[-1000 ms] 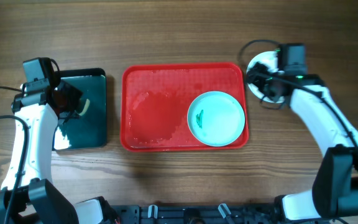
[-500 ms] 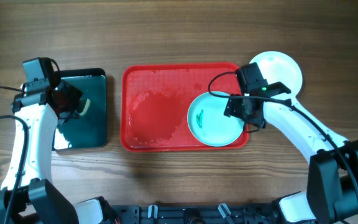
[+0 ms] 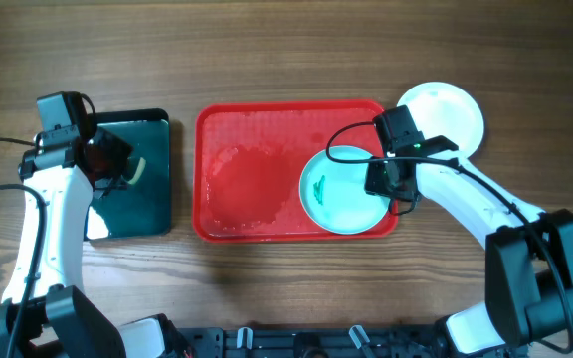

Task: Clean dirty plates on tray and stack at the side
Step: 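Grip the rim of the last light-blue plate with the right gripper, then scrub the light-blue plate with the sponge in the left gripper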

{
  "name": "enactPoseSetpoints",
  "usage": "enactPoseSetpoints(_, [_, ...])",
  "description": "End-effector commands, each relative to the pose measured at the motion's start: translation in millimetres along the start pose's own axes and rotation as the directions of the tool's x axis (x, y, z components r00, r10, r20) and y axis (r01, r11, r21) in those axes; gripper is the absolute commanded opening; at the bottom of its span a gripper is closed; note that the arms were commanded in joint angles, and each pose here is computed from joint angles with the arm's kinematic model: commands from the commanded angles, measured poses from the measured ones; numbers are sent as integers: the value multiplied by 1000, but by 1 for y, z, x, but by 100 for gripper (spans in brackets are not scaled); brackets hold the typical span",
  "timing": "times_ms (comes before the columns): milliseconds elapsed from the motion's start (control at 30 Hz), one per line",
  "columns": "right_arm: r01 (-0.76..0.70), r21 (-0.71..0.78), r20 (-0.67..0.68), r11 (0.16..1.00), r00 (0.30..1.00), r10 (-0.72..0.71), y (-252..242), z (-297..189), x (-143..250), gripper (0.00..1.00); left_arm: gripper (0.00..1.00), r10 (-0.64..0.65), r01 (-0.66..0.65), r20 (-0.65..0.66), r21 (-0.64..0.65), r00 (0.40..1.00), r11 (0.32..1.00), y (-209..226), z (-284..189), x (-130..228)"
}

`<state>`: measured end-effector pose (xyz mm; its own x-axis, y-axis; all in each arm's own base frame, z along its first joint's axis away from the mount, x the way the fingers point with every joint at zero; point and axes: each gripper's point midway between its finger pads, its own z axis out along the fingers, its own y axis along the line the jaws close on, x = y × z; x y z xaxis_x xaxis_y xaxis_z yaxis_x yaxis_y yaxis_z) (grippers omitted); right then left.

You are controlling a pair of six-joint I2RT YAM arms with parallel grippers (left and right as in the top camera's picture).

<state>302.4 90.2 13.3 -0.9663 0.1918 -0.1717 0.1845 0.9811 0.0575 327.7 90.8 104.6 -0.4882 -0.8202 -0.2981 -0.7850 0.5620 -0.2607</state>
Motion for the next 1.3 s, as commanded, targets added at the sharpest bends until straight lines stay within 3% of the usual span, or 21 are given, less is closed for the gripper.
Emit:
enactPoseSetpoints(0, [29, 7, -19, 1000, 999, -29, -1, 6, 5, 41, 4, -16, 16, -14, 3, 1000, 1000, 1, 3, 3])
enactPoseSetpoints(167, [21, -184, -114, 983, 993, -43, 34, 4, 22, 26, 4, -16, 16, -14, 3, 1000, 1000, 1, 3, 3])
enactPoseSetpoints(333, [46, -174, -142, 984, 987, -71, 42, 26, 29, 26, 4, -13, 16, -49, 43, 999, 999, -6, 2, 9])
enactPoseSetpoints(467, [16, -194, -173, 981, 984, -50, 48, 39, 33, 17, 4, 3, 12, -115, 125, 993, 992, -21, 0, 20])
enactPoseSetpoints(533, [10, -254, -178, 967, 982, -57, 59, 38, 32, 5, 4, 94, -58, -156, 217, 983, 974, -41, -4, 34])
enactPoseSetpoints(567, [9, -282, -177, 959, 982, -61, 65, 36, 32, 4, 4, 152, -104, -170, 262, 974, 960, -52, -6, 43])
enactPoseSetpoints(733, [-5, -348, -125, 937, 991, -41, 108, 32, 32, 4, 4, 369, -281, -218, 348, 904, 894, -93, -13, 109])
enactPoseSetpoints(867, [61, -339, -58, 939, 995, -86, 127, 32, 37, 4, 4, 535, -416, -250, 402, 807, 816, -118, -13, 172])
enactPoseSetpoints(1033, [132, -341, -34, 931, 988, -153, 127, 32, 37, 4, 4, 615, -485, -303, 406, 728, 774, -122, 0, 217])
enactPoseSetpoints(1267, [115, -330, -43, 937, 990, -136, 125, 33, 37, 4, 4, 660, -556, -410, 357, 629, 751, -106, 39, 266])
